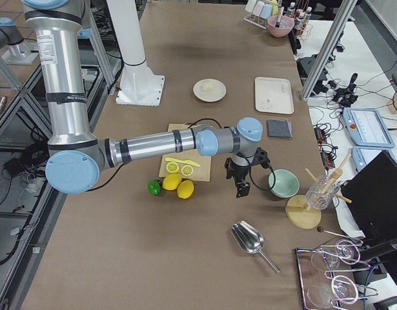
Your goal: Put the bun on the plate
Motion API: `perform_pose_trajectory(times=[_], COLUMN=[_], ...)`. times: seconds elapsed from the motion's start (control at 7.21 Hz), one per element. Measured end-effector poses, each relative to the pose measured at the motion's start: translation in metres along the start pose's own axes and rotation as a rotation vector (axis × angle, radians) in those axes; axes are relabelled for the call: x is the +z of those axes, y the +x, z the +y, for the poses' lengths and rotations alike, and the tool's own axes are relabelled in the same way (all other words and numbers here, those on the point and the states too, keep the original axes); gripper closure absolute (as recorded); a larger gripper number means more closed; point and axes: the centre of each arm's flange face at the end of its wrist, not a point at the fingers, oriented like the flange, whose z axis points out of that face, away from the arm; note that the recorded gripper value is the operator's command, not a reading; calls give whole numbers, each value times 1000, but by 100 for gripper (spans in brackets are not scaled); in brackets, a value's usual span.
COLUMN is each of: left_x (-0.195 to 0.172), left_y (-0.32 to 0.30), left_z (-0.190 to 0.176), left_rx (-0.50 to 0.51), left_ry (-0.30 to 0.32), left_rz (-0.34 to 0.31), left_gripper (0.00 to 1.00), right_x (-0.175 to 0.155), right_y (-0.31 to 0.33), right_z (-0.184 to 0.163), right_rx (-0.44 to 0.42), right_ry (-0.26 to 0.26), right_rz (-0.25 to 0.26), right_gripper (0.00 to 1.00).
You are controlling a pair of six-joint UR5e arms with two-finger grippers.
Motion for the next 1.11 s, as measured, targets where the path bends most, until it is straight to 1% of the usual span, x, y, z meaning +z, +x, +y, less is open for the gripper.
perform_pose_trajectory(times=[0.28, 0.55, 0.83, 1.11], left_x=[2, 2, 2, 3], left_y=[-7, -8, -9, -9], left_z=[11, 12, 13, 13], left_rx=[-16, -16, -15, -14], left_ry=[-8, -7, -8, -8], left_rz=[-4, -6, -7, -7], left_gripper=[3, 3, 3, 3], right_x=[6, 3, -4, -5], right_y=[32, 52, 65, 68], right_z=[34, 54, 65, 68], right_rx=[55, 97, 98, 91], right_ry=[-10, -3, 11, 13], right_rz=[-21, -19, -14, -12], right_gripper=[0, 0, 0, 0])
